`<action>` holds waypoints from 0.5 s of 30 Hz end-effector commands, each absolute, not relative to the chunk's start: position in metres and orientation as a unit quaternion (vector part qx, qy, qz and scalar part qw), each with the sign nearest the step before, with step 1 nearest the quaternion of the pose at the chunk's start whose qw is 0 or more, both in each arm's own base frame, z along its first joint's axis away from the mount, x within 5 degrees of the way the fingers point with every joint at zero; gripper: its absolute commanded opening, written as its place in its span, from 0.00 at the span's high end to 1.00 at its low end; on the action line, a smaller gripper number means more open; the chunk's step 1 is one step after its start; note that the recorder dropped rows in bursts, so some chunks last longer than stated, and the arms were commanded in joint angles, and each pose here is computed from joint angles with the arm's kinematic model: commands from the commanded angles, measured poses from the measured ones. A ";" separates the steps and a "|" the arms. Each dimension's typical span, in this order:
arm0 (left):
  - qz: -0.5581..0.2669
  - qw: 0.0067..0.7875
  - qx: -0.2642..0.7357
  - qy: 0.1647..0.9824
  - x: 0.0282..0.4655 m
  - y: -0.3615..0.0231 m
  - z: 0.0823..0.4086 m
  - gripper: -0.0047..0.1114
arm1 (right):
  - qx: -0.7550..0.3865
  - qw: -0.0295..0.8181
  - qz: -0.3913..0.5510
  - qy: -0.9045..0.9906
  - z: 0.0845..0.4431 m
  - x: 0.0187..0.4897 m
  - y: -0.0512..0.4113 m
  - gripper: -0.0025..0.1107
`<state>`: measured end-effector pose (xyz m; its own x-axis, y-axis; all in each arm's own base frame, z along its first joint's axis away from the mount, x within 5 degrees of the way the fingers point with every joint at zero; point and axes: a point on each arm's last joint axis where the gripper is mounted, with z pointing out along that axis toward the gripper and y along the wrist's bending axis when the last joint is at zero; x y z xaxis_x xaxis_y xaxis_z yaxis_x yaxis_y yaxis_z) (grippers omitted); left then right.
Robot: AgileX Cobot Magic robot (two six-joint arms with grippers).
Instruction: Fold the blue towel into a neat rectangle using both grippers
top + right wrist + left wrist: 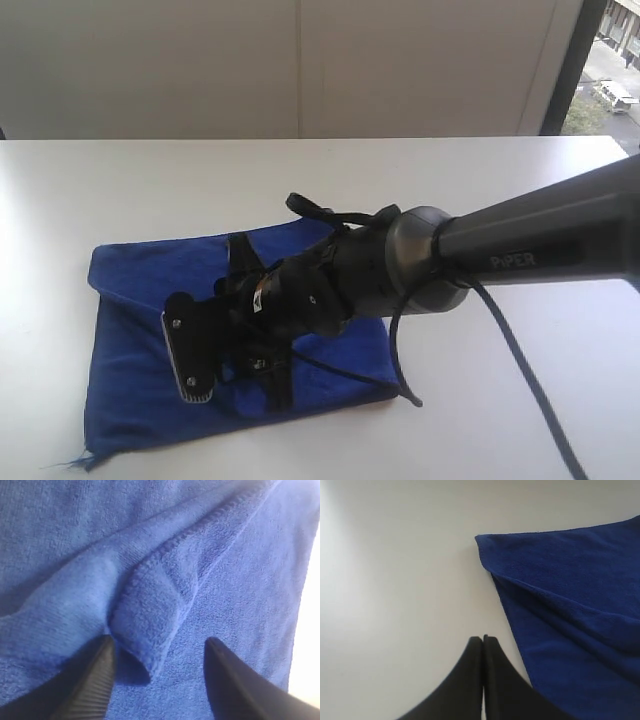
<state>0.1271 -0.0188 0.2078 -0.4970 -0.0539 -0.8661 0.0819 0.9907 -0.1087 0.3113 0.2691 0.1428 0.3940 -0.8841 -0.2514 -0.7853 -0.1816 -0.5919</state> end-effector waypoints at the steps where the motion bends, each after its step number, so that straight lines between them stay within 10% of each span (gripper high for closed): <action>1: -0.067 0.500 0.007 0.863 0.126 -0.018 0.208 0.96 | -0.757 0.363 -0.084 0.538 0.146 0.314 0.273 0.52; 15: -0.067 0.500 0.007 0.863 0.126 -0.018 0.208 0.96 | -0.624 0.430 -0.026 0.652 0.148 0.322 0.278 0.52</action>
